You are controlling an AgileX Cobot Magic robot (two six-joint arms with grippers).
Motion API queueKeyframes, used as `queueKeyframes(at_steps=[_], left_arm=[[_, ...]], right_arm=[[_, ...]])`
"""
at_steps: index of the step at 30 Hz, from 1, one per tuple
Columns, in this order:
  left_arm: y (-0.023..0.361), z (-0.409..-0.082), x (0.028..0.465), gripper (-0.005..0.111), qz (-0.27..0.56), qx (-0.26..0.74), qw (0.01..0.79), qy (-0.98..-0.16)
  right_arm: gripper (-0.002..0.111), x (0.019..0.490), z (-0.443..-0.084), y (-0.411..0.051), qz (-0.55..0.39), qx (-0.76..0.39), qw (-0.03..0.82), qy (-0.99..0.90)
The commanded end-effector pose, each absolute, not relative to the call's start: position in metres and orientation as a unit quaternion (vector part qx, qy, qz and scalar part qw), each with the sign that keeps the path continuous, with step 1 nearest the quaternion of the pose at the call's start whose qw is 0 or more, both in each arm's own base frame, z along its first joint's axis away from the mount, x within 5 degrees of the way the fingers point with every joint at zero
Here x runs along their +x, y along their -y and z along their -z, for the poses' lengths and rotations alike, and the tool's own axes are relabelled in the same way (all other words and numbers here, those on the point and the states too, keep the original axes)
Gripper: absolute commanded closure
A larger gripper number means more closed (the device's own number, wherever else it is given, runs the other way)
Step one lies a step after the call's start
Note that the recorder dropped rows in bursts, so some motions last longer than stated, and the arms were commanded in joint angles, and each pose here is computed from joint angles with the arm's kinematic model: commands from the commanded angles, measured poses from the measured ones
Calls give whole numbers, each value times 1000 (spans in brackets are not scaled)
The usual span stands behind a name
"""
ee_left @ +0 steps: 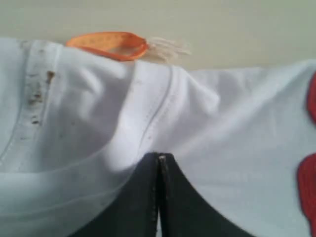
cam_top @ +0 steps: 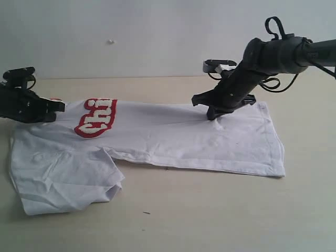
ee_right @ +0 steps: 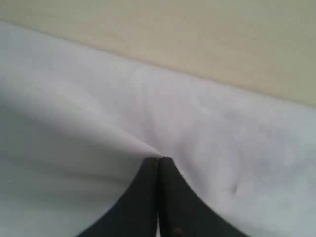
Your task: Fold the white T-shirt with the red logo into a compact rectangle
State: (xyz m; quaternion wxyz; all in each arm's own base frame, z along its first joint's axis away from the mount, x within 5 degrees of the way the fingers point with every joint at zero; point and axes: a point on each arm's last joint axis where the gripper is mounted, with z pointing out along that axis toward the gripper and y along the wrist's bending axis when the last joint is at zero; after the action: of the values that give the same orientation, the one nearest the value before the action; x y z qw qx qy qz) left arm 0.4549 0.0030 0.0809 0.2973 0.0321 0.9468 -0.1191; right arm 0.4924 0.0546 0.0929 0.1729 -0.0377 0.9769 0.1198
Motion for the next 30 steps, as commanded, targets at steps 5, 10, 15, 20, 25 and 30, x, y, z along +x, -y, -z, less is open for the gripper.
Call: queueKeyframes(at_steps=[5,10,15,20,25,30], left_arm=[[-26,-86,447,107,120,30,285,-951],[-23,-112,439,107,122,55,286,-949],[-23,-149,430,107,108,72,313,-941],[-10,-191,416,107,129,131,327,-927],[18,-212,389,107,152,208,315,-913],[58,-215,346,107,154,313,283,-893]], right_arm=[[108,483,-89,-20,-78,-67,123,-987],[108,479,-96,-2,-73,-57,107,-990],[108,479,-133,4,-84,-60,142,-985],[108,475,-178,-5,-131,-78,184,-971],[108,461,-218,-11,-153,-87,203,-963],[108,432,-235,-9,-132,-87,219,-963]])
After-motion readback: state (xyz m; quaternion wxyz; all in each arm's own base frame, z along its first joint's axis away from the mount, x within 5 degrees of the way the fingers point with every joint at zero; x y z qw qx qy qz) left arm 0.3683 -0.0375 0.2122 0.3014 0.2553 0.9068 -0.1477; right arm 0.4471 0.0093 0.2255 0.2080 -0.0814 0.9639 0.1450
